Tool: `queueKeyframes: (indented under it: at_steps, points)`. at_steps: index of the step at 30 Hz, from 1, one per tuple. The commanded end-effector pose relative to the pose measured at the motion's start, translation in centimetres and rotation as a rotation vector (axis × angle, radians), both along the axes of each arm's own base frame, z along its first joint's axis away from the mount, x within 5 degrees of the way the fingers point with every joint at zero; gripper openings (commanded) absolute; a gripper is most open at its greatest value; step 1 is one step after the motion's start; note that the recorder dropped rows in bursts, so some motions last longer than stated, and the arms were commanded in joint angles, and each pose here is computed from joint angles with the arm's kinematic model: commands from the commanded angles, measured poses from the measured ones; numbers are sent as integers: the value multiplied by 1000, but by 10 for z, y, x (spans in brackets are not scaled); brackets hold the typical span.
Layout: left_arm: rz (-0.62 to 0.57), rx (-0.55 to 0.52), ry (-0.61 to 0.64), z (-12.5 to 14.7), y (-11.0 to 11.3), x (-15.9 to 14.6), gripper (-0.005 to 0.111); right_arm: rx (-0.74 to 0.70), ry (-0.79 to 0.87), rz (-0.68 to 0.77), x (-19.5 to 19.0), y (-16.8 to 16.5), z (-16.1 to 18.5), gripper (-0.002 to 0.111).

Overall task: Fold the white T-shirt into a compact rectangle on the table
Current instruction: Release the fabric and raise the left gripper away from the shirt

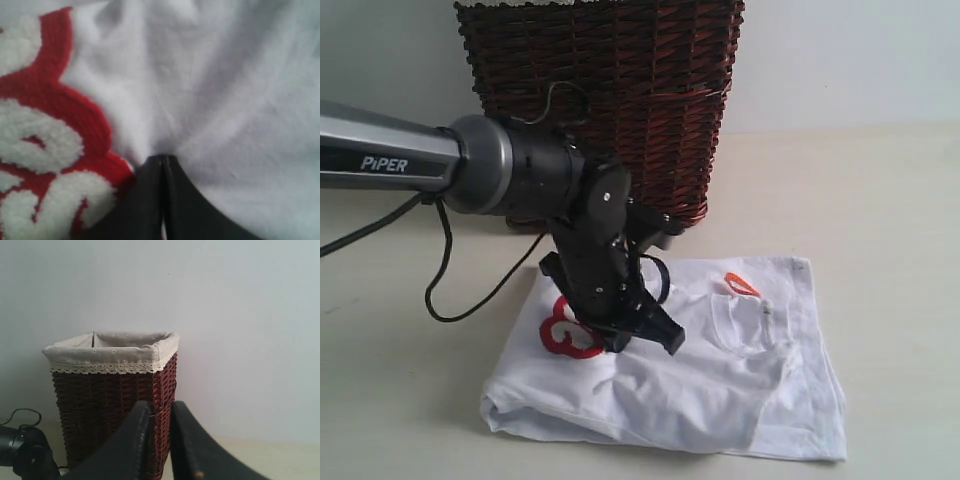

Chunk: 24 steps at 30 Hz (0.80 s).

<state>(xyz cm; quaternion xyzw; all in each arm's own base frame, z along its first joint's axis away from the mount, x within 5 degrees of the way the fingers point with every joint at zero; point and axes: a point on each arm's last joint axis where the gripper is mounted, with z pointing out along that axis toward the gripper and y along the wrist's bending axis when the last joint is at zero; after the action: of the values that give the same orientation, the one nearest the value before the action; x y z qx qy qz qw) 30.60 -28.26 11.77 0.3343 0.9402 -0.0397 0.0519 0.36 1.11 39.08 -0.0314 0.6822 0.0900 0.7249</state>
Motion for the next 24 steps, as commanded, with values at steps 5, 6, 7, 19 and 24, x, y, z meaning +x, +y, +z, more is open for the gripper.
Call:
queueKeyframes:
  at_steps: [5, 6, 7, 19, 24]
  points:
    - [202, 66, 53, -32, 67, 44, 0, -8, 6, -5, 1, 0, -2, 16]
    - [196, 67, 52, -32, 70, 46, 0, -8, 6, -5, 1, 0, -2, 16]
    - [184, 68, 51, -32, 71, 47, 0, -8, 6, -5, 1, 0, -2, 16]
    - [7, -214, -271, 75, 31, 9, 0, 20, 2, 8, 10, 1, -12, 8]
    - [-35, -380, -467, 140, 46, -38, 0, 79, -11, 44, 29, 5, -38, 0]
